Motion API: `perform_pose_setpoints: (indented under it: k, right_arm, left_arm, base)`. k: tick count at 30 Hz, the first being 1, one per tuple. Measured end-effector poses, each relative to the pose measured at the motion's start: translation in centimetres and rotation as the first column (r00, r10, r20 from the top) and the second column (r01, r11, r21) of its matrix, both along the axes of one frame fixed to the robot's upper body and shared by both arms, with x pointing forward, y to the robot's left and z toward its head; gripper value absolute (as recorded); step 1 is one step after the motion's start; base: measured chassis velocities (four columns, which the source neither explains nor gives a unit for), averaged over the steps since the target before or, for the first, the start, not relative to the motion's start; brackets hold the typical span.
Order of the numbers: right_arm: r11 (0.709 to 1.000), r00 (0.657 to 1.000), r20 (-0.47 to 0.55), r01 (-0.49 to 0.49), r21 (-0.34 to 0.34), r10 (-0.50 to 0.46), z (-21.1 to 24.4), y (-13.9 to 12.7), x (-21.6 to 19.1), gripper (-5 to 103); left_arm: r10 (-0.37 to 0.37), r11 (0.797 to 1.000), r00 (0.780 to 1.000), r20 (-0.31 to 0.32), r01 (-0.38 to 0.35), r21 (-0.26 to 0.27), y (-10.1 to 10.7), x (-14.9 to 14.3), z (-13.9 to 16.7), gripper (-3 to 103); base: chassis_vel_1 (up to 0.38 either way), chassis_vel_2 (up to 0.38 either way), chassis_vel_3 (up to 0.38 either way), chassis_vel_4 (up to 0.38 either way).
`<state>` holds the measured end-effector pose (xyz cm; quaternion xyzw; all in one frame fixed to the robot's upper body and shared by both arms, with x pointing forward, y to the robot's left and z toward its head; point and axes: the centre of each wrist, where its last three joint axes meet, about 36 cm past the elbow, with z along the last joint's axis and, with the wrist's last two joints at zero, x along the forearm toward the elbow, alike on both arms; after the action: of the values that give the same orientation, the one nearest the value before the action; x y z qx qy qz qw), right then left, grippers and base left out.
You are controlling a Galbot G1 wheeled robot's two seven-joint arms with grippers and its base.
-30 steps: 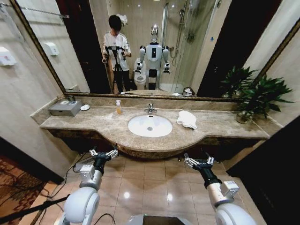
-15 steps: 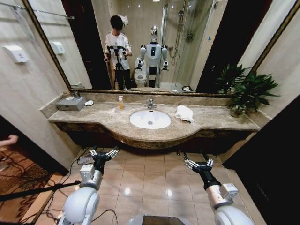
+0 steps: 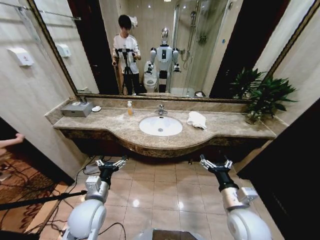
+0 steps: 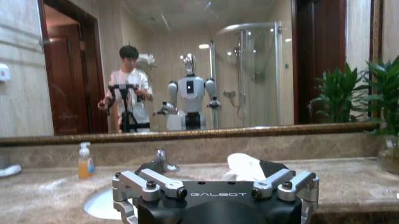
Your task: Pick up the towel from the sink counter and wipe the mirror surface.
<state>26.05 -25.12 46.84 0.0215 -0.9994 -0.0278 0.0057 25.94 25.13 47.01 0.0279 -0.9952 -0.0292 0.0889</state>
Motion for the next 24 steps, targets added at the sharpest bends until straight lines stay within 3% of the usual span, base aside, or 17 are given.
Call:
perform_pose_setpoints:
  k: [24]
  right_arm:
    - [1.0, 1.0, -0.019, 0.002, -0.012, -0.002, -0.26, -0.11, 0.03, 100]
  left_arm:
    - [0.0, 1.0, 1.0, 0.0, 0.0, 0.0, 0.0, 0.0, 0.0, 100]
  base:
    - [0.0, 0.0, 0.0, 0.0]
